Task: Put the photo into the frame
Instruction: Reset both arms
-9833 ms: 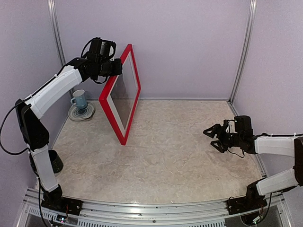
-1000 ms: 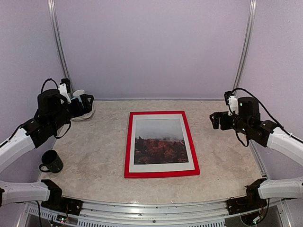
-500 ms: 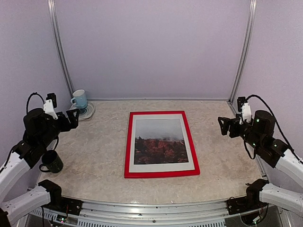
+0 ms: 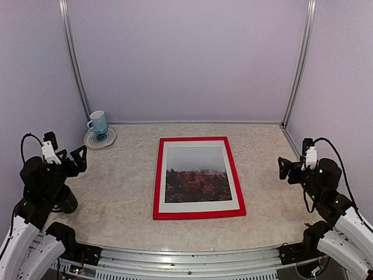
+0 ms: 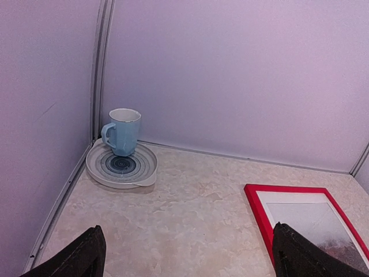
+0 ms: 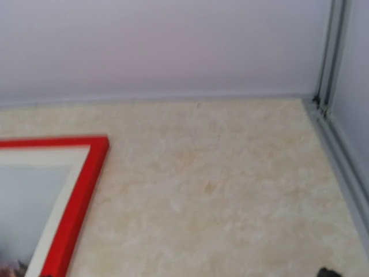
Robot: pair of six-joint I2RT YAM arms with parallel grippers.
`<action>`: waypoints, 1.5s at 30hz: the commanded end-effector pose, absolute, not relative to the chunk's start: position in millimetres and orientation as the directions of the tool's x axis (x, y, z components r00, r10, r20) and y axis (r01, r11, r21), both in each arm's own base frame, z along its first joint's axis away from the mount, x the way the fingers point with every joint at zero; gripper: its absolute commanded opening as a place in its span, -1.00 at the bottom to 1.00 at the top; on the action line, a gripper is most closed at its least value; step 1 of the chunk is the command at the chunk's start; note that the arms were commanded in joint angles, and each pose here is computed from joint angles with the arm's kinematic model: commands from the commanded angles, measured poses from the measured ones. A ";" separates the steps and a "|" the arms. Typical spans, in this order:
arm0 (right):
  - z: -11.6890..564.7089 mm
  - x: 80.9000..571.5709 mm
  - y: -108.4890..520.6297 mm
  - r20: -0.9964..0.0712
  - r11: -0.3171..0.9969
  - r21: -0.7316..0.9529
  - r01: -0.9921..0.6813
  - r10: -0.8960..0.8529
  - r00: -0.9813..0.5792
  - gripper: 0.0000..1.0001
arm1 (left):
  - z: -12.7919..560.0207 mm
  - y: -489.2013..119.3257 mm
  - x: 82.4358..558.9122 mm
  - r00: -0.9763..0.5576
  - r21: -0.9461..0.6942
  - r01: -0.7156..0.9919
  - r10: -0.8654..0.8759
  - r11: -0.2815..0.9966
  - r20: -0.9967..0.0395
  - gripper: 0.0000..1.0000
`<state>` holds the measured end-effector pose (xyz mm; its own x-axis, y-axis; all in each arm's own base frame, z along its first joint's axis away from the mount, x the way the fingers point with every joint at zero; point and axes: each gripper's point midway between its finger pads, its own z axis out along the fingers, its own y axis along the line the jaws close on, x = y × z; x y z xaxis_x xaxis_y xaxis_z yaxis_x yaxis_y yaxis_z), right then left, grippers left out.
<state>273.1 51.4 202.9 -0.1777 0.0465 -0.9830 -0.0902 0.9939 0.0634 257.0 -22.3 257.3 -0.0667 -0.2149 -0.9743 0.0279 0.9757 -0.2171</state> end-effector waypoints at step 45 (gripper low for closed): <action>219.8 259.5 76.6 -0.997 0.962 0.001 -0.273 -0.020 -0.073 0.98 | 255.8 -40.2 254.0 -0.079 -0.065 0.129 -0.055 0.990 -0.995 0.98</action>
